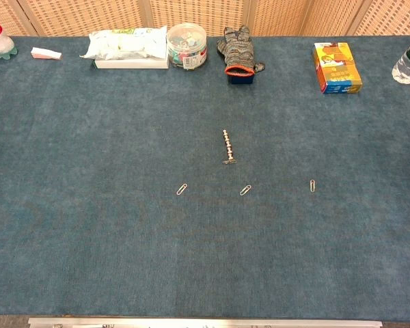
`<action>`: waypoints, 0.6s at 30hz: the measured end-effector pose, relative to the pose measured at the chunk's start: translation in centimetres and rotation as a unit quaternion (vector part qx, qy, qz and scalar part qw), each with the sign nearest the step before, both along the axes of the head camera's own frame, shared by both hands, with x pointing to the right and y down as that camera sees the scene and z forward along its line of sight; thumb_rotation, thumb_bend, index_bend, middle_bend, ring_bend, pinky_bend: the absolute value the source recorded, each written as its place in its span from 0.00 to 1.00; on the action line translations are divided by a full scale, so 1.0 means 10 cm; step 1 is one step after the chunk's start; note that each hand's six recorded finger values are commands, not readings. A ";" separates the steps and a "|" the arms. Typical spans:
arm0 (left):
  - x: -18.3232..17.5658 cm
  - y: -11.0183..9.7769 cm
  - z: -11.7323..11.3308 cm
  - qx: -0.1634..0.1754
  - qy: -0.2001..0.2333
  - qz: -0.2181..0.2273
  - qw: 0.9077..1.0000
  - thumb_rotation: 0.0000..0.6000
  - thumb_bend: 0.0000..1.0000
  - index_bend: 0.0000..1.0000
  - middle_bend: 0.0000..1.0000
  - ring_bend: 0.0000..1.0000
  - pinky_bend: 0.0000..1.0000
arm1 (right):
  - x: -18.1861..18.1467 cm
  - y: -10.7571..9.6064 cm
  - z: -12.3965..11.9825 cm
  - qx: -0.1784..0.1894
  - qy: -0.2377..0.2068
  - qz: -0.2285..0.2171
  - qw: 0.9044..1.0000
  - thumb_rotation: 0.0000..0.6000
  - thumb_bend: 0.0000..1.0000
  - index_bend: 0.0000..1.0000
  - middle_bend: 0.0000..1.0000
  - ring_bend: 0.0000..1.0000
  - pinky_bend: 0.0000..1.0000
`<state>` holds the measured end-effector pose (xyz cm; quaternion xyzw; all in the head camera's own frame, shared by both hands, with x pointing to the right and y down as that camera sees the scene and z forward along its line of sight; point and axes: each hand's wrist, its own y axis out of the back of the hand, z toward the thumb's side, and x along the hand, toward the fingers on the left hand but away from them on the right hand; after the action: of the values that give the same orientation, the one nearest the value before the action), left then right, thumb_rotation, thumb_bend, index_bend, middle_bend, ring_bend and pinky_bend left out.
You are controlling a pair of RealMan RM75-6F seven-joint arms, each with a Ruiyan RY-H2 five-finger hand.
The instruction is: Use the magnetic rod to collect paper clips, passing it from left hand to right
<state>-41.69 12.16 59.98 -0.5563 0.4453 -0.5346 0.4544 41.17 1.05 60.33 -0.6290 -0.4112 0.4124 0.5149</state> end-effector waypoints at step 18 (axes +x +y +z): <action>-0.14 0.00 -0.25 0.038 0.019 -0.021 0.999 1.00 0.09 0.44 0.09 0.00 0.11 | -1.08 -0.65 0.25 -0.018 0.119 -0.190 0.974 1.00 0.19 0.37 0.15 0.09 0.26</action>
<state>-43.05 12.20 57.45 -0.5393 0.4852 -0.5160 0.4555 30.41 -5.46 62.82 -0.6514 -0.2126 0.3867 0.6173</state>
